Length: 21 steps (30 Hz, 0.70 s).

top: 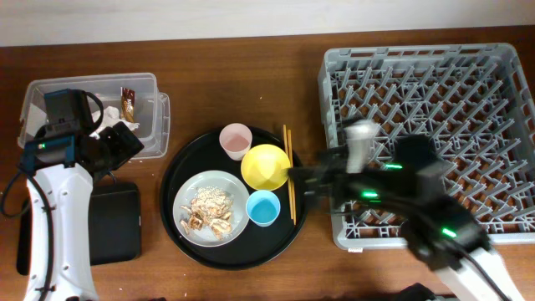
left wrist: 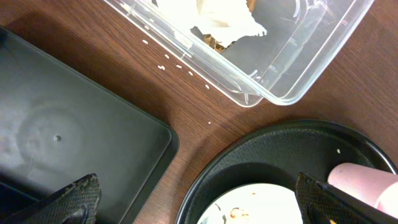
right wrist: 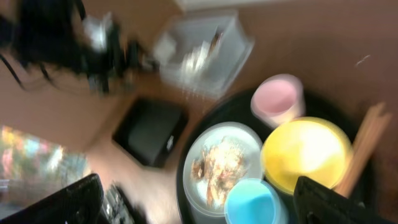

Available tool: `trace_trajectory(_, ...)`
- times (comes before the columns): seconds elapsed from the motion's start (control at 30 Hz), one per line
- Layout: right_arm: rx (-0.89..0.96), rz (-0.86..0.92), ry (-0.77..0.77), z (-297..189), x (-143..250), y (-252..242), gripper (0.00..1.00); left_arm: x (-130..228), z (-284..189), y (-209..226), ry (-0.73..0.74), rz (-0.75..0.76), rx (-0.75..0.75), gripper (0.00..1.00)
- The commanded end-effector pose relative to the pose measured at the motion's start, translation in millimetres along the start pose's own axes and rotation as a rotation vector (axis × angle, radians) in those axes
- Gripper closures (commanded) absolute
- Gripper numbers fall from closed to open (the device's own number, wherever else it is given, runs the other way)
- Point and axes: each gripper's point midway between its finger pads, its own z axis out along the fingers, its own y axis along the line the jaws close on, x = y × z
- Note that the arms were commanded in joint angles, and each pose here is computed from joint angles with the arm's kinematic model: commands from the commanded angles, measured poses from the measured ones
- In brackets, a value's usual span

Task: Sort waste into correct bins and load items into the dishwasher rack
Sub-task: 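Grasp the blue cup with the right gripper and lift it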

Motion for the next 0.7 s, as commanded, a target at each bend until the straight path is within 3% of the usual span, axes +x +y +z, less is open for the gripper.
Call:
trace_trajectory(0.0,0.228,-0.163,0.094,61.7,17.7,11.0,0.01,-4.7,-4.2,0.4,-0.017,-0.013,0.001,0.01)
trace_trajectory(0.07,0.379,-0.147,0.254,93.2,42.0,15.6,0.01,-4.7,-4.2,0.4,-0.017,-0.013,0.001,0.01)
trace_trajectory(0.17,0.227,-0.076,0.54,127.1,93.3,47.0,0.01,-4.7,-4.2,0.4,-0.017,-0.013,0.001,0.01)
trace_trajectory(0.3,0.222,-0.054,0.613,140.8,113.6,40.7,0.01,-4.7,-4.2,0.4,-0.017,-0.013,0.001,0.01)
trace_trajectory(0.33,0.351,-0.019,0.613,139.7,118.4,18.0,0.13,-4.7,-4.2,0.4,-0.017,-0.013,0.001,0.01)
trace_trajectory(0.43,0.51,0.042,0.664,145.5,141.8,-14.9,0.11,-4.7,-4.2,0.4,-0.017,-0.013,0.001,0.01)
trace_trajectory(0.47,0.547,0.083,0.683,152.4,152.4,-23.4,0.25,-4.7,-4.2,0.4,-0.017,-0.013,0.001,0.01)
trace_trajectory(0.53,0.622,0.105,0.688,158.6,162.6,-39.4,0.33,-4.7,-4.2,0.4,-0.017,-0.013,0.001,0.01)
trace_trajectory(0.67,0.652,0.095,0.694,161.2,166.9,-47.3,0.61,-4.7,-4.2,0.4,-0.017,-0.013,0.001,0.01)
